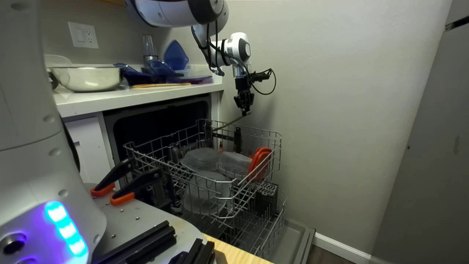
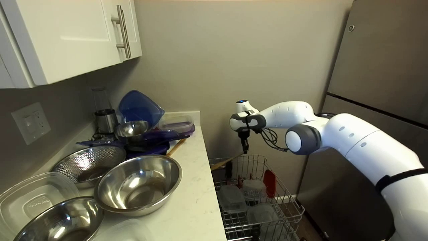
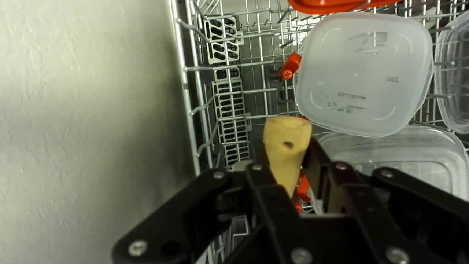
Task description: Put the wooden spatula in the dishwasher
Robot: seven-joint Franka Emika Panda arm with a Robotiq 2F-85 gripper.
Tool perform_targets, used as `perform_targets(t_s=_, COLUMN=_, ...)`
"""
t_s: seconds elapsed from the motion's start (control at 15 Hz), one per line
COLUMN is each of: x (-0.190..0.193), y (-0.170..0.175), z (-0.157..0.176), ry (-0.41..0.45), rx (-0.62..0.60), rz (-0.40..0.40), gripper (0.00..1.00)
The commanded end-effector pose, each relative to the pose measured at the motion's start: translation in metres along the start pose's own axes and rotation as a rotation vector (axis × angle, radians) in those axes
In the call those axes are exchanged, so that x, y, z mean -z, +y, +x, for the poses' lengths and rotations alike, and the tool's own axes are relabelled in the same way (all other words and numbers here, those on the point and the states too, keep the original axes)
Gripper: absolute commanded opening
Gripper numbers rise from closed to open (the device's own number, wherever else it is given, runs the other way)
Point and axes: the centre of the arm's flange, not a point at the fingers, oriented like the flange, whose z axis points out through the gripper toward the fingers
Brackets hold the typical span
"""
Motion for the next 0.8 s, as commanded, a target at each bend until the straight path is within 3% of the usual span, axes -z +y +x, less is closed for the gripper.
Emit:
perform_targets(t_s=0.0, x=-0.004, y=0.028, z=0.011, ry=-0.046, rx=-0.011, rz=-0.014, gripper=0.07)
perform_targets(t_s=0.13, x=-0.002, y=0.029, z=0.011, ry=-0.051, rx=-0.007, rz=-0.019, gripper=0.07)
perform_targets(t_s=0.2, x=-0.005, y=0.002, z=0.003, ry=-0.021, rx=0.004, rz=-0.018, gripper=0.3)
perform_targets(t_s=0.6, x=-0.004, y=0.003, z=0.002, ry=-0.027, rx=0.003, rz=-0.019, gripper=0.3)
perform_targets(t_s=0.67, x=-0.005, y=0.0, z=0.0, ry=-0.021, rx=-0.001, rz=-0.048, gripper=0.07)
perform_targets(t_s=0.73, x=-0.012, y=0.003, z=0.001, ry=0.012, rx=0.013, rz=-0.059, gripper=0.07)
